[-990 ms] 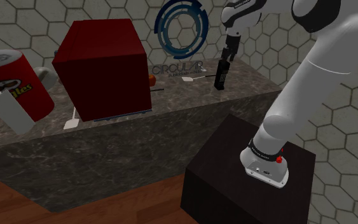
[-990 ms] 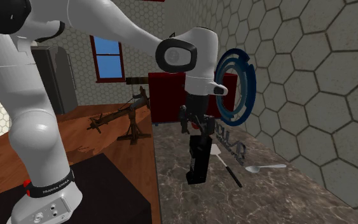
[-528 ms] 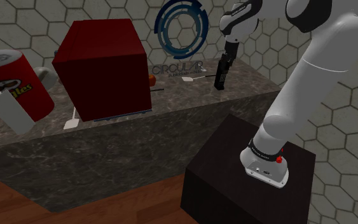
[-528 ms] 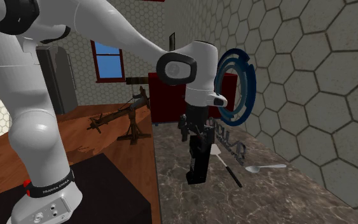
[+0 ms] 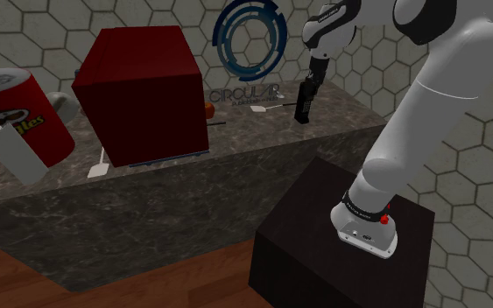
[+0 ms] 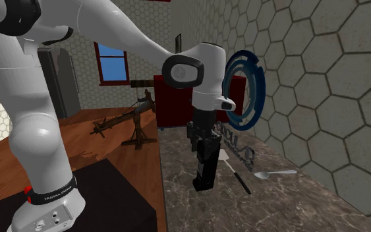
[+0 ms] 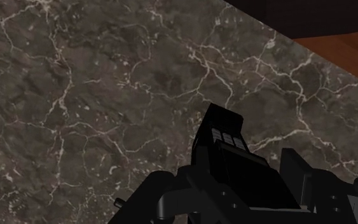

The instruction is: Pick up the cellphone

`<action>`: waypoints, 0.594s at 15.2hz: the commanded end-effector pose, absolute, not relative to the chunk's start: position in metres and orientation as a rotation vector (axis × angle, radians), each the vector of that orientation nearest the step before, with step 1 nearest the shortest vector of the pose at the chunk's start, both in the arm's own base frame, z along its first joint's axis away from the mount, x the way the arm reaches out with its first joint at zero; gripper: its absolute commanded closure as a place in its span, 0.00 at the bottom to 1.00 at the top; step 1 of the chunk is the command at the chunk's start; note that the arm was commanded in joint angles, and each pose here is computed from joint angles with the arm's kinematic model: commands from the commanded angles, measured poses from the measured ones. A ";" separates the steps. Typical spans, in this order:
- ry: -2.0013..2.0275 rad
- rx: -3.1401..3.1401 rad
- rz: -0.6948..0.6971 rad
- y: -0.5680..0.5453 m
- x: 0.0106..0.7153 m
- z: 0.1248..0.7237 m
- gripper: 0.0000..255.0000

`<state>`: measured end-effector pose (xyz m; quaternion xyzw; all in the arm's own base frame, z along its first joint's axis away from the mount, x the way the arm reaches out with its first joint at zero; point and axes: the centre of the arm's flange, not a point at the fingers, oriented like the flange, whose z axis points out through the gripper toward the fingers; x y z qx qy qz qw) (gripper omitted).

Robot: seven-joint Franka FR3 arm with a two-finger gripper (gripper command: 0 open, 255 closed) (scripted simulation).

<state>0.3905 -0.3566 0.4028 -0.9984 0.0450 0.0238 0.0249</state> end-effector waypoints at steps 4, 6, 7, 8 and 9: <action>0.138 -3.087 0.076 -0.356 0.391 0.413 1.00; 0.138 -3.087 0.076 -0.356 0.391 0.423 1.00; 0.138 -3.087 0.076 -0.356 0.391 0.428 1.00; 0.138 -3.087 0.076 -0.356 0.391 0.434 1.00; 0.138 -3.087 0.076 -0.356 0.391 0.439 1.00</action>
